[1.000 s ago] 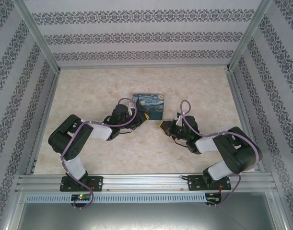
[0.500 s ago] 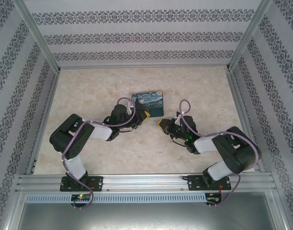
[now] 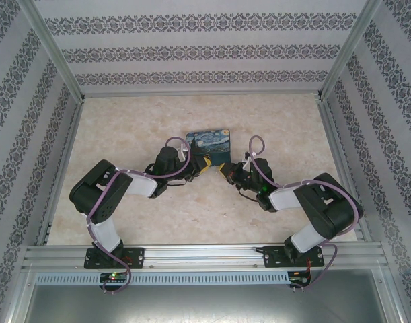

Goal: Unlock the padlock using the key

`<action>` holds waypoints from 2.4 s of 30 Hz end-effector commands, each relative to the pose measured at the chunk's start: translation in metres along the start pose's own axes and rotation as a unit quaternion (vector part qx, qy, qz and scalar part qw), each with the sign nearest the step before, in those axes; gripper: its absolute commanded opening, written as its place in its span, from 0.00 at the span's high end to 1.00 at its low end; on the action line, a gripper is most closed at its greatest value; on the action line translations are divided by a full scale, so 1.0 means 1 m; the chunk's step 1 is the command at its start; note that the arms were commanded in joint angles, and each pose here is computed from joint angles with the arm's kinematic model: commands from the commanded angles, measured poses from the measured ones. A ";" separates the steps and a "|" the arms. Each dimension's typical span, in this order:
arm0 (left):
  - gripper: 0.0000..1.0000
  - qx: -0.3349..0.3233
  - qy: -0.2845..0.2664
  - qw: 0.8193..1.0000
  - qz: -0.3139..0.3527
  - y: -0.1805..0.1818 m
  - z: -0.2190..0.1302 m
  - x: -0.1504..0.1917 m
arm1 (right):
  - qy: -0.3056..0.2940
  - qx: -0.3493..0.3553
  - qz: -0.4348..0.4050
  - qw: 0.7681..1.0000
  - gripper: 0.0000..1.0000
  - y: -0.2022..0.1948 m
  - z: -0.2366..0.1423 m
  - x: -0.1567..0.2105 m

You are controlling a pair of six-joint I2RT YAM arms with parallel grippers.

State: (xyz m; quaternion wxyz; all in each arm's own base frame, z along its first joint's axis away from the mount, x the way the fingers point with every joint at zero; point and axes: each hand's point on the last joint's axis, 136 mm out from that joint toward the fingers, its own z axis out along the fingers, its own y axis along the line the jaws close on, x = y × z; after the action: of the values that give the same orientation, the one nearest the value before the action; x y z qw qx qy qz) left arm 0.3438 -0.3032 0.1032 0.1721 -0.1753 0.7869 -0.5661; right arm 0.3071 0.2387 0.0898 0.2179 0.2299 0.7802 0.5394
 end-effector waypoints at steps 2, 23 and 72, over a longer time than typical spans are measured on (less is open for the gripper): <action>1.00 0.026 0.010 0.999 0.024 -0.019 0.001 -0.002 | 0.002 -0.018 -0.019 1.000 1.00 0.012 0.005 -0.002; 1.00 0.027 0.010 0.999 0.027 -0.021 0.002 -0.003 | 0.007 -0.027 -0.020 0.999 1.00 0.020 0.010 0.001; 1.00 0.024 0.008 0.999 0.028 -0.018 0.005 -0.005 | 0.003 -0.020 -0.014 1.000 1.00 0.021 0.002 -0.003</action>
State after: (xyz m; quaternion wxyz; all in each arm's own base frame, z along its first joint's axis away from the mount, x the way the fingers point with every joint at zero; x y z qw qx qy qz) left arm 0.3438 -0.3061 0.1050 0.1691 -0.1654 0.7896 -0.5663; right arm 0.3072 0.2407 0.0886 0.2117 0.2312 0.7843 0.5354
